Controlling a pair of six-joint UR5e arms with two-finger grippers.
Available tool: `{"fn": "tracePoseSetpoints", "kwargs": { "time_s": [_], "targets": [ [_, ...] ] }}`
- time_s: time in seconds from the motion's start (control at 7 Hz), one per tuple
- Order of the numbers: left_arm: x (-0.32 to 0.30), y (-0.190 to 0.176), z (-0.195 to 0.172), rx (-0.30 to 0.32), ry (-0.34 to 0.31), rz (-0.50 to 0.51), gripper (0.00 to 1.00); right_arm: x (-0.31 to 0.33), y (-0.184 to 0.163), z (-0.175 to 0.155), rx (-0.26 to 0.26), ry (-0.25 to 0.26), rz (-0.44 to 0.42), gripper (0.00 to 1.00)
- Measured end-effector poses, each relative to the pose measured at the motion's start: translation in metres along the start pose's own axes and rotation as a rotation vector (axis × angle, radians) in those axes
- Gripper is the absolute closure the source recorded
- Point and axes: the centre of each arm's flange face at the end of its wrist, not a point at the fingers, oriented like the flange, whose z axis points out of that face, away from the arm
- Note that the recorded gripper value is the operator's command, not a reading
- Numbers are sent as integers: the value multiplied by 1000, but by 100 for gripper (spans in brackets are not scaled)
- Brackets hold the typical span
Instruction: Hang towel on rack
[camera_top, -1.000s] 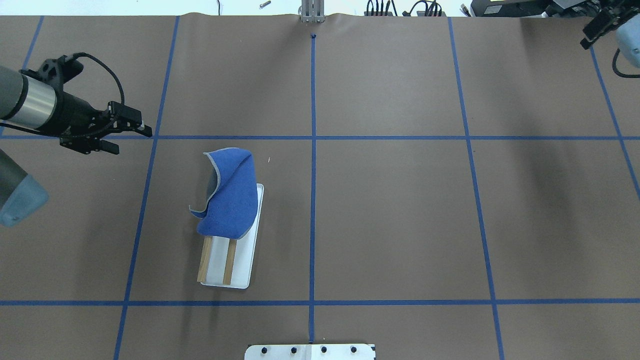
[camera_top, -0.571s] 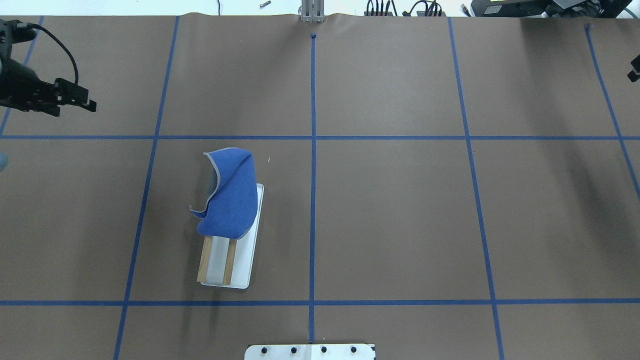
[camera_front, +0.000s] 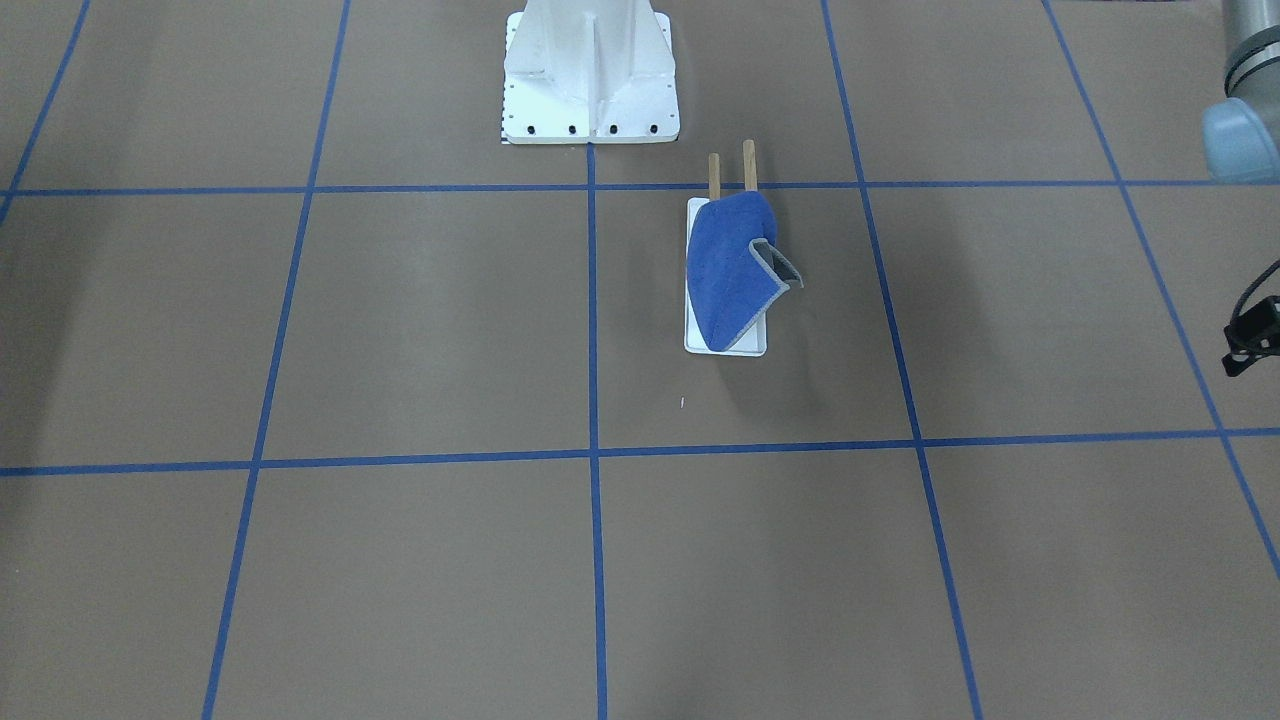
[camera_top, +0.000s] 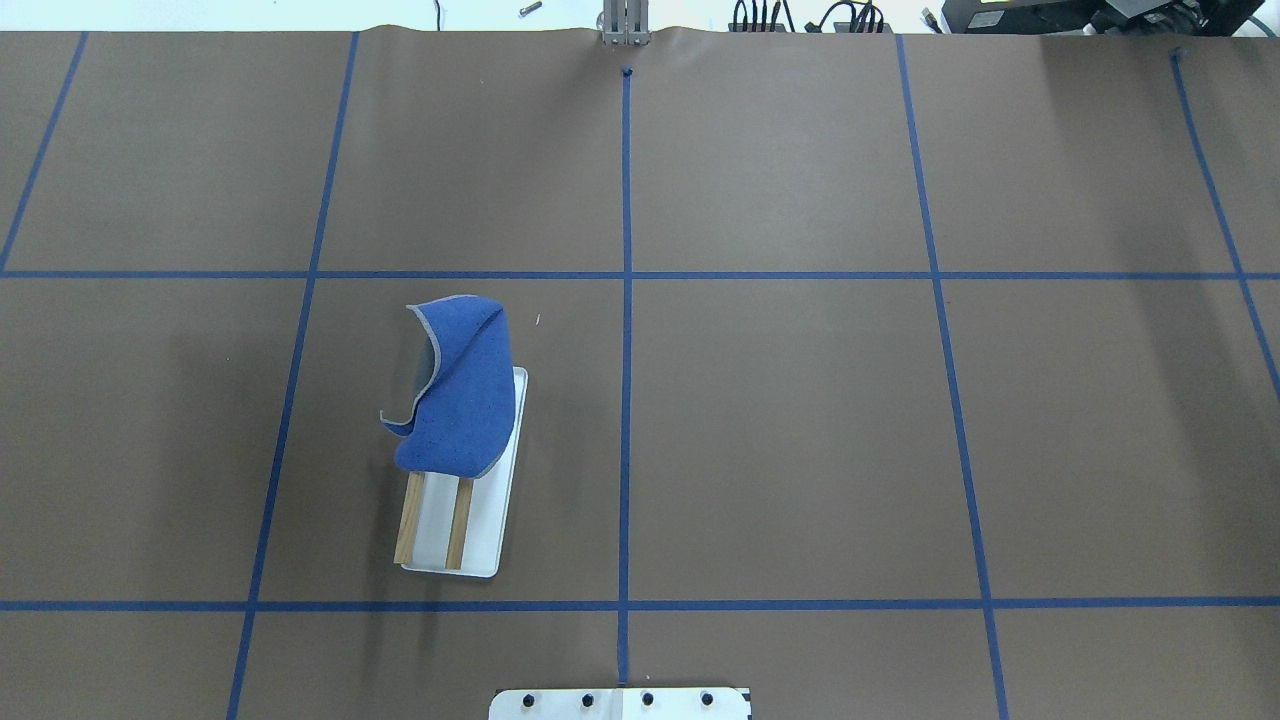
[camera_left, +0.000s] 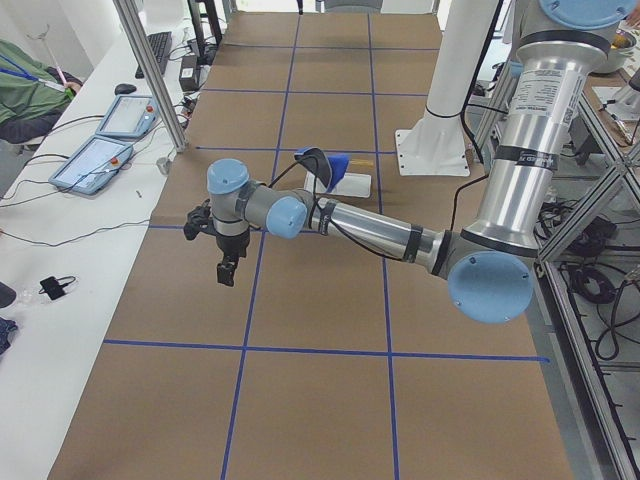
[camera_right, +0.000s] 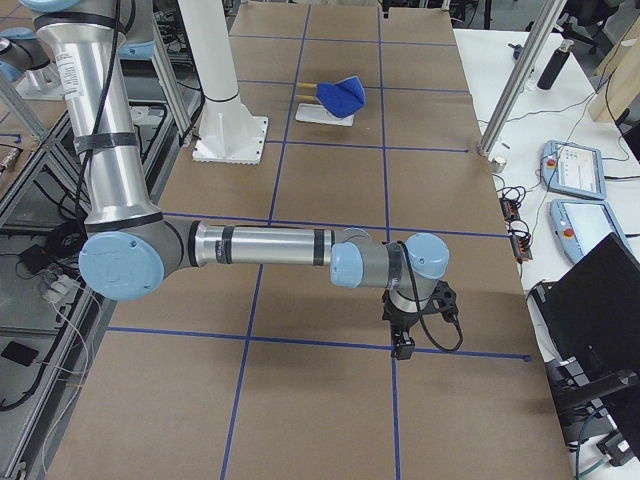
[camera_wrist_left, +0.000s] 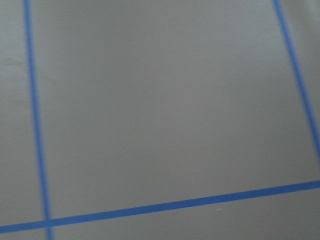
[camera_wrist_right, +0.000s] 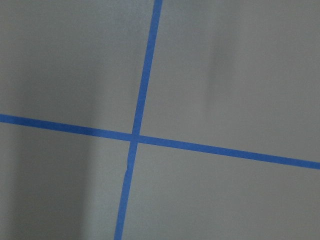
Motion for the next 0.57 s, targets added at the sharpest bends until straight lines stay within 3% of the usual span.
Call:
{"fn": "tracePoseSetpoints", "kwargs": {
  "time_s": [0.29, 0.57],
  "targets": [
    [-90, 25, 10, -81, -29, 5, 2, 0, 6, -5, 6, -6, 5, 0],
    [-139, 51, 10, -92, 21, -61, 2, -2, 5, -8, 13, -7, 6, 0]
  ]
}}
